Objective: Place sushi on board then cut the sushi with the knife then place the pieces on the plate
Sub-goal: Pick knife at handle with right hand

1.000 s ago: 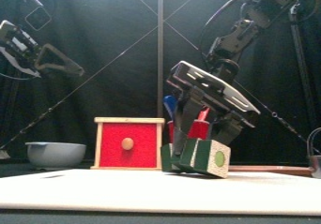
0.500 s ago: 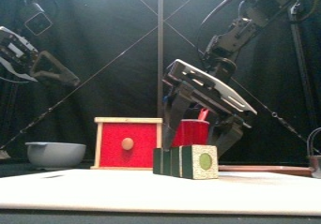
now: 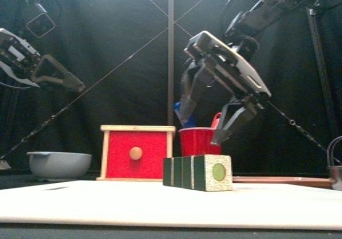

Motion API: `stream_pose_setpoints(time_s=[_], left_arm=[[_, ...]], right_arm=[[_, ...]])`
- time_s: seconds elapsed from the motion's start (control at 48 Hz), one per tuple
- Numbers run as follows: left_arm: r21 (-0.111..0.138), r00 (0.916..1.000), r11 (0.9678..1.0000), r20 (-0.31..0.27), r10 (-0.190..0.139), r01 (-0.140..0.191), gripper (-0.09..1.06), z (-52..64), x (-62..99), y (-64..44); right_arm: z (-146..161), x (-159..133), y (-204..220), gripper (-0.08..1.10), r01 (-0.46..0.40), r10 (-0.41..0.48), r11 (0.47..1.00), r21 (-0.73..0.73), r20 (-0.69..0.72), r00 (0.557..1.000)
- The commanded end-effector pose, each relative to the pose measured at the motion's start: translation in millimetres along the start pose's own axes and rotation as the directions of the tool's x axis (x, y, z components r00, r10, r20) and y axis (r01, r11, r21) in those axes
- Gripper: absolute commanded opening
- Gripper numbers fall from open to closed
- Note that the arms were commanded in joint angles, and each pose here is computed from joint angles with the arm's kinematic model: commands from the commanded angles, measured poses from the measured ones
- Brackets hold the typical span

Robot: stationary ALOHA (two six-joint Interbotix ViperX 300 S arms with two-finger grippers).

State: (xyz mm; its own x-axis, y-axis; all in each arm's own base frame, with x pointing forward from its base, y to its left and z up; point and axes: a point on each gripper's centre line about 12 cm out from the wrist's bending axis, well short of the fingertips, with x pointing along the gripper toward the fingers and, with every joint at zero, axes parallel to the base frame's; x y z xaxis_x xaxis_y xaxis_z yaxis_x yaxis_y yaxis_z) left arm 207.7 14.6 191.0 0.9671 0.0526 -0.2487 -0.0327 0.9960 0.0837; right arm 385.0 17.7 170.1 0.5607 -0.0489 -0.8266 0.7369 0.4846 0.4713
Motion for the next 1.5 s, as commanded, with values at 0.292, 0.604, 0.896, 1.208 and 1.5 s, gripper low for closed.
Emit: stream_pose_setpoints(time_s=[0.292, 0.604, 0.896, 1.208, 1.5], left_arm=[[0.012, 0.9976, 0.9978, 0.021, -0.065, 0.065, 0.24, 5.9, 1.0, -14.0], [0.005, 0.9959, 0.9961, 0.018, -0.088, 0.088, 0.42, 7.5, 3.1, -19.4], [0.0, 0.9961, 0.9961, -0.007, -0.088, 0.088, 0.52, 6.6, 10.2, -19.6], [-0.016, 0.997, 0.9969, -0.007, -0.078, 0.077, 0.52, 6.5, 10.3, -17.9], [-0.023, 0.9974, 0.9971, -0.006, -0.072, 0.072, 0.52, 7.1, 10.5, -16.9]], right_arm=[[-20.7, -26.2, -13.5, 0.94, 0.007, -0.002, 0.985, -0.173, 0.026, 1.0], [-20.3, -23.8, -21.2, 0.91, 0.034, -0.024, 0.973, -0.23, 0.047, 0.999], [0.8, -58.1, -20.3, 0.91, 0.056, -0.008, 0.95, -0.307, 0.157, 0.988], [56.8, -149.8, -36.7, 0.91, 0.094, 0.06, 0.935, -0.343, 0.411, 0.91], [95.8, -187.2, -70.9, 0.91, 0.107, 0.059, 0.937, -0.331, 0.453, 0.89]])
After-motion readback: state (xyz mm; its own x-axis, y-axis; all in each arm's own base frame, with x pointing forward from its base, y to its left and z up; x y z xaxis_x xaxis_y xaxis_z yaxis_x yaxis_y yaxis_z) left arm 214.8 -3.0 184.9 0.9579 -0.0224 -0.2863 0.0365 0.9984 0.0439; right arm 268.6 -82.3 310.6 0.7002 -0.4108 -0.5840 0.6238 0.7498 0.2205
